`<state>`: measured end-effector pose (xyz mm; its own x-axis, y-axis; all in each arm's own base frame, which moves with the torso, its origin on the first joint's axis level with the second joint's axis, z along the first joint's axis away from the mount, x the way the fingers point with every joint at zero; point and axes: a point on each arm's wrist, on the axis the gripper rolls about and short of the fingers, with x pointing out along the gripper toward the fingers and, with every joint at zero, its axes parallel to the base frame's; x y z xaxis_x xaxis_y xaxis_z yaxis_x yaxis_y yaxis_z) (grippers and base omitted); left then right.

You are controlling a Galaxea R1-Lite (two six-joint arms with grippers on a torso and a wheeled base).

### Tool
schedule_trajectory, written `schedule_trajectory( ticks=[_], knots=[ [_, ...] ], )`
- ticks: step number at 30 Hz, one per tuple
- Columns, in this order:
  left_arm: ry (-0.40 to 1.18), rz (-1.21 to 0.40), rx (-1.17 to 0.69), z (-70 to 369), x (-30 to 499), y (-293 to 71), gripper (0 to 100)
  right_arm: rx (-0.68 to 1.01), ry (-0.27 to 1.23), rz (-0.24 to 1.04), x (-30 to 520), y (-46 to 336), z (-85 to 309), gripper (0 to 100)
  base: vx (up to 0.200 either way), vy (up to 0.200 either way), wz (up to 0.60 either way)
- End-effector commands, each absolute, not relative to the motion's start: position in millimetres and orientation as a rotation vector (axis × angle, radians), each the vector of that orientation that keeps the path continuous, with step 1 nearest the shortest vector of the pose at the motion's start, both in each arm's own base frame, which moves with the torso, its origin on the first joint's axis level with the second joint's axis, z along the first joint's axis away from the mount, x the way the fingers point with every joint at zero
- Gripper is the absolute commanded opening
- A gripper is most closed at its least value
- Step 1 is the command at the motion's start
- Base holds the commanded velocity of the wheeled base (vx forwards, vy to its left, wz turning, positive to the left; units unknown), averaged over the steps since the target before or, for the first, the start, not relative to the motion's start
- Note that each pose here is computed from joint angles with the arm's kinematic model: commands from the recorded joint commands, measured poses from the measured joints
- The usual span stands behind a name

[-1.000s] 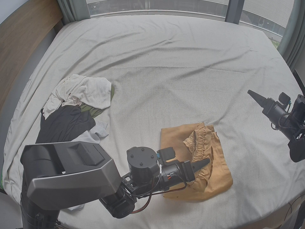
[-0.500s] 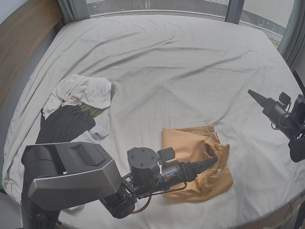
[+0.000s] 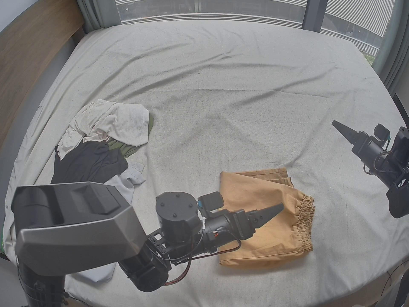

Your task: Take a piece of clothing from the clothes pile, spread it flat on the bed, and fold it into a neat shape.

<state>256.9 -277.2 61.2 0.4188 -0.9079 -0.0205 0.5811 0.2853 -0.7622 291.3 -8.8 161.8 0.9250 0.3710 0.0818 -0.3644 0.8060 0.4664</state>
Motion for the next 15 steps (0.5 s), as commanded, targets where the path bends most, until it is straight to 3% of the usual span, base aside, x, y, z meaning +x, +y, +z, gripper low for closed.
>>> schedule_trajectory(
  ticks=[1, 15],
  knots=[
    [0.433, -1.038, -0.778, 100, 247, -244, 100, 0.499, 0.027, 0.403, 290, -5, 159, 100, 0.0, 0.0, 0.0],
    [0.271, -0.866, -0.772, 146, 219, -127, 100, 0.5, 0.07, 0.437, 279, 8, 154, 100, 0.0, 0.0, 0.0]
  ],
)
